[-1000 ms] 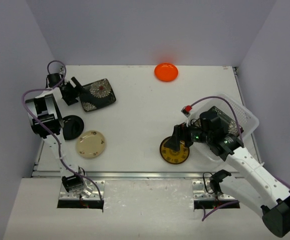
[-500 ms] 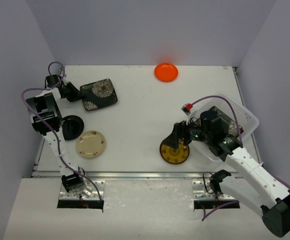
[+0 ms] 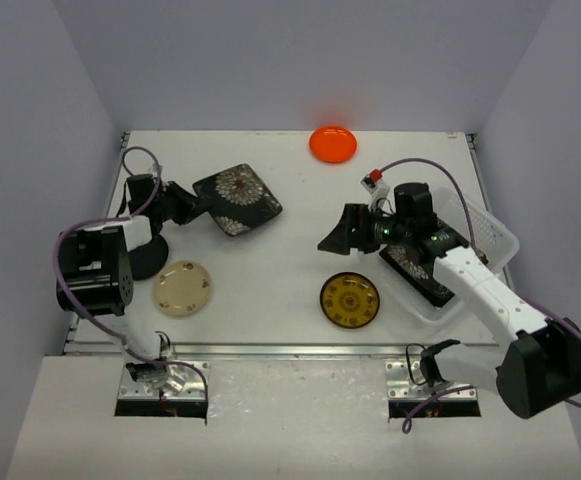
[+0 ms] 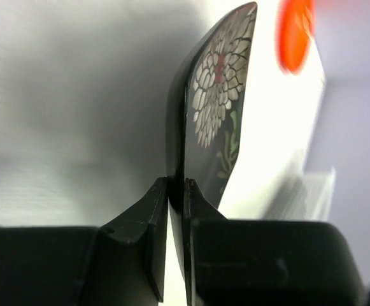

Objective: Place the plates into the plastic bin on the countertop

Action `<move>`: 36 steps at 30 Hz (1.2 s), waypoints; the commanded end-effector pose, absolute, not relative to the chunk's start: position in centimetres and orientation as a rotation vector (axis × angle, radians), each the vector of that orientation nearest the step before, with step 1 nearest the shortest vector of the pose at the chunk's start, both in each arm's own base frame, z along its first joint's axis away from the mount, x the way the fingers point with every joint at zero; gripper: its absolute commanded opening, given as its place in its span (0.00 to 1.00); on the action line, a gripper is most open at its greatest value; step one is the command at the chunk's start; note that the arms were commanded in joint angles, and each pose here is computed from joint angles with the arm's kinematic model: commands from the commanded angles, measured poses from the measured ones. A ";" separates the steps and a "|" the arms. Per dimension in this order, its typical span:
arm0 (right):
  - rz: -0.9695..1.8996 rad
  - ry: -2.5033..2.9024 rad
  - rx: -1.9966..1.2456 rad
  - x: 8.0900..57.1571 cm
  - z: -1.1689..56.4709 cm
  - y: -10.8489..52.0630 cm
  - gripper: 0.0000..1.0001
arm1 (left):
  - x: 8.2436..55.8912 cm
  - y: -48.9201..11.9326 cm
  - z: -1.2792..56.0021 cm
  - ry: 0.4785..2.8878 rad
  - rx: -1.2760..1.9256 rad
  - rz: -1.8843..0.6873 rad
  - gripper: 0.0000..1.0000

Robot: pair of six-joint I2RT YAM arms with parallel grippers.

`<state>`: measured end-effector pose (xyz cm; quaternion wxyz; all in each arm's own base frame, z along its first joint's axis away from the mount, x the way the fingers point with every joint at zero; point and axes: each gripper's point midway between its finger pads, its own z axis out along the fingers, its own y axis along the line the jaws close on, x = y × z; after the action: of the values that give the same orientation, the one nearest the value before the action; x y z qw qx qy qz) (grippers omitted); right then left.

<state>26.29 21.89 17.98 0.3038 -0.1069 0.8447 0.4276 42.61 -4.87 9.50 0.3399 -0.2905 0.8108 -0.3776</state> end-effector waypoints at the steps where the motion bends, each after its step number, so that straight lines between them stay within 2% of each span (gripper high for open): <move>1: 1.148 2.231 -0.390 29.2 20.6 21.3 0.99 | 41.3 -7.8 21.1 1.809 -0.456 -1.202 0.00; 6: 1.050 2.278 -0.446 32.7 19.4 20.9 0.99 | 36.8 -10.9 22.9 1.839 -0.319 -1.329 0.00; 10: 1.159 2.261 -0.432 33.8 19.7 22.4 0.99 | 33.9 -12.9 23.8 1.874 -0.236 -1.337 0.00; 16: 1.355 2.226 -0.432 32.8 19.1 25.0 0.90 | 31.1 -15.3 24.5 1.872 -0.159 -1.437 0.00; 20: 1.446 2.187 -0.460 32.1 19.6 26.0 0.81 | 30.4 -16.5 24.4 1.903 -0.113 -1.437 0.00; 23: 1.483 2.191 -0.455 31.9 19.6 26.4 0.56 | 29.9 -17.4 24.2 1.917 -0.092 -1.457 0.00; 24: 1.498 2.192 -0.458 31.7 19.5 26.5 0.42 | 29.8 -17.7 24.3 1.915 -0.087 -1.467 0.00; 26: 1.530 2.208 -0.456 31.4 19.0 26.6 0.01 | 29.5 -18.1 24.5 1.909 -0.088 -1.491 0.00; 28: 1.551 2.220 -0.445 30.8 18.6 26.5 0.00 | 29.5 -18.3 24.8 1.903 -0.084 -1.497 0.02; 30: 1.543 2.240 -0.394 30.5 17.9 25.4 0.00 | 29.7 -18.2 25.3 1.893 -0.082 -1.486 0.20; 33: 1.497 2.244 -0.207 30.5 17.5 21.9 0.00 | 30.5 -17.3 25.5 1.908 -0.116 -1.373 0.63; 34: 1.487 2.233 -0.152 30.4 17.5 20.9 0.00 | 30.8 -17.0 25.4 1.913 -0.135 -1.329 0.84; 36: 1.431 2.198 0.017 30.1 18.2 17.4 0.00 | 31.7 -15.2 25.0 1.935 -0.206 -1.153 0.96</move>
<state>29.84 21.87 13.56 0.1791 -0.0543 0.8420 0.5059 29.99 -17.36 21.56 0.3280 -0.0813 0.7736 -0.5361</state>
